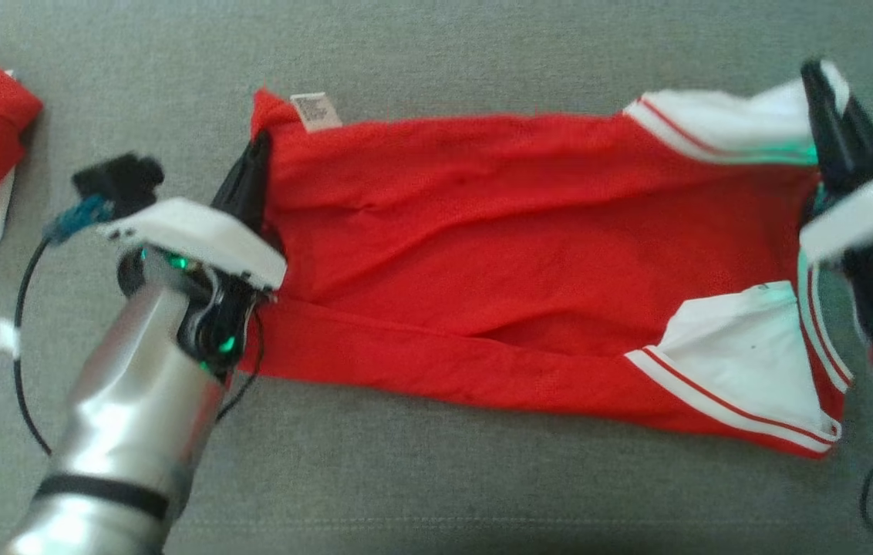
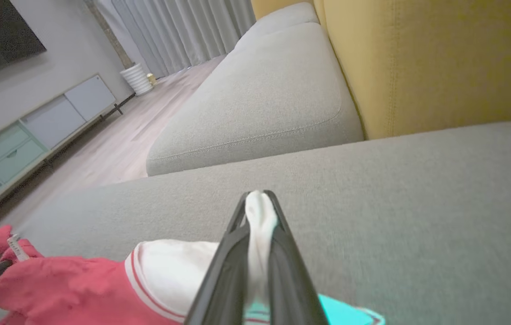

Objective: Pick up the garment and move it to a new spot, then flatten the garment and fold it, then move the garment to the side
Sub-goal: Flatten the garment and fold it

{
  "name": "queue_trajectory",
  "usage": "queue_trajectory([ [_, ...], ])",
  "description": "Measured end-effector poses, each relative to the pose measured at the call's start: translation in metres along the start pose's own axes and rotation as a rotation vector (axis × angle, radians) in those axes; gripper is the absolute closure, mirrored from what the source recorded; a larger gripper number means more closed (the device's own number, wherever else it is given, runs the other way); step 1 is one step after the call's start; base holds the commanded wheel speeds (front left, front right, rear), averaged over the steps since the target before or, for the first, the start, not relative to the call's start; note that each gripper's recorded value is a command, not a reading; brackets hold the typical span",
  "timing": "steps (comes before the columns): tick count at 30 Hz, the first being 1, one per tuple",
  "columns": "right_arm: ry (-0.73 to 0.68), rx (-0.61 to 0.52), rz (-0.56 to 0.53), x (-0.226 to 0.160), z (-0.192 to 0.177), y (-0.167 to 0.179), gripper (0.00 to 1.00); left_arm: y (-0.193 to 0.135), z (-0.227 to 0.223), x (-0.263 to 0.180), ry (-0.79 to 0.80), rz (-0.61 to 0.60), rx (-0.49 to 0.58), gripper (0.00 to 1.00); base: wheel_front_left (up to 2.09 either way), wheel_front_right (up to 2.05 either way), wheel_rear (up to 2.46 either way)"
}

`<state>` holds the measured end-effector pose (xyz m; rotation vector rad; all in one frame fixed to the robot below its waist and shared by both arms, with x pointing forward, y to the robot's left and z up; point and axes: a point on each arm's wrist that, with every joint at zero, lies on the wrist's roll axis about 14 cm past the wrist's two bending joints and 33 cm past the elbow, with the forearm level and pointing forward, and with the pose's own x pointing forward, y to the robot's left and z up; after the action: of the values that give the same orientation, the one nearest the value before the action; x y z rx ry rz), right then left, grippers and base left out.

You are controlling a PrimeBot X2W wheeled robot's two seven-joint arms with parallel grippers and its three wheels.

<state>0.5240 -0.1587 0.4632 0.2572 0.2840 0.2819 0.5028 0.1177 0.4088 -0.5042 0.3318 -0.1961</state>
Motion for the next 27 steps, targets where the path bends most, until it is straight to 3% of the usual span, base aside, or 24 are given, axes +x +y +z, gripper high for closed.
queue_trajectory([
  [7, 0.042, 0.169, -0.041, -0.06, -0.038, 0.001, 1.0, -0.004, -0.018, -0.035, 0.03, -0.021, -0.246, 1.0, 0.0, 0.0, 0.0],
  [12, 0.064, 0.253, -0.076, -0.089, -0.059, 0.009, 1.0, 0.008, -0.034, -0.059, 0.076, 0.033, -0.275, 1.0, 0.0, 0.0, 0.0],
  [18, 0.112, 0.245, -0.125, -0.102, -0.079, 0.007, 1.0, 0.014, -0.05, -0.081, 0.13, 0.096, -0.26, 1.0, 0.0, 0.0, 0.0],
  [19, 0.119, 0.244, -0.127, -0.102, -0.081, 0.008, 0.83, 0.014, -0.053, -0.083, 0.137, 0.103, -0.256, 1.0, 0.0, 0.0, 0.0],
  [20, 0.126, 0.233, -0.132, -0.103, -0.082, 0.008, 0.59, 0.013, -0.056, -0.085, 0.146, 0.108, -0.254, 1.0, 0.0, 0.0, 0.0],
  [21, 0.14, 0.223, -0.137, -0.104, -0.085, 0.006, 0.17, 0.013, -0.059, -0.087, 0.156, 0.113, -0.251, 1.0, 0.0, 0.0, 0.0],
  [22, 0.148, 0.218, -0.142, -0.105, -0.088, 0.006, 0.0, 0.012, -0.063, -0.089, 0.164, 0.116, -0.246, 1.0, 0.0, 0.0, 0.0],
  [23, 0.148, 0.218, -0.142, -0.105, -0.088, 0.006, 0.0, 0.012, -0.063, -0.089, 0.164, 0.116, -0.246, 0.61, 0.0, 0.0, 0.0],
  [24, 0.163, 0.219, -0.149, -0.109, -0.095, 0.008, 0.0, 0.014, -0.064, -0.092, 0.164, 0.128, -0.204, 0.0, 0.0, 0.0, 0.0],
  [27, 0.164, 0.194, -0.157, -0.112, -0.098, 0.009, 0.0, 0.014, -0.061, -0.093, 0.141, 0.131, -0.16, 0.0, 0.0, 0.0, 0.0],
])
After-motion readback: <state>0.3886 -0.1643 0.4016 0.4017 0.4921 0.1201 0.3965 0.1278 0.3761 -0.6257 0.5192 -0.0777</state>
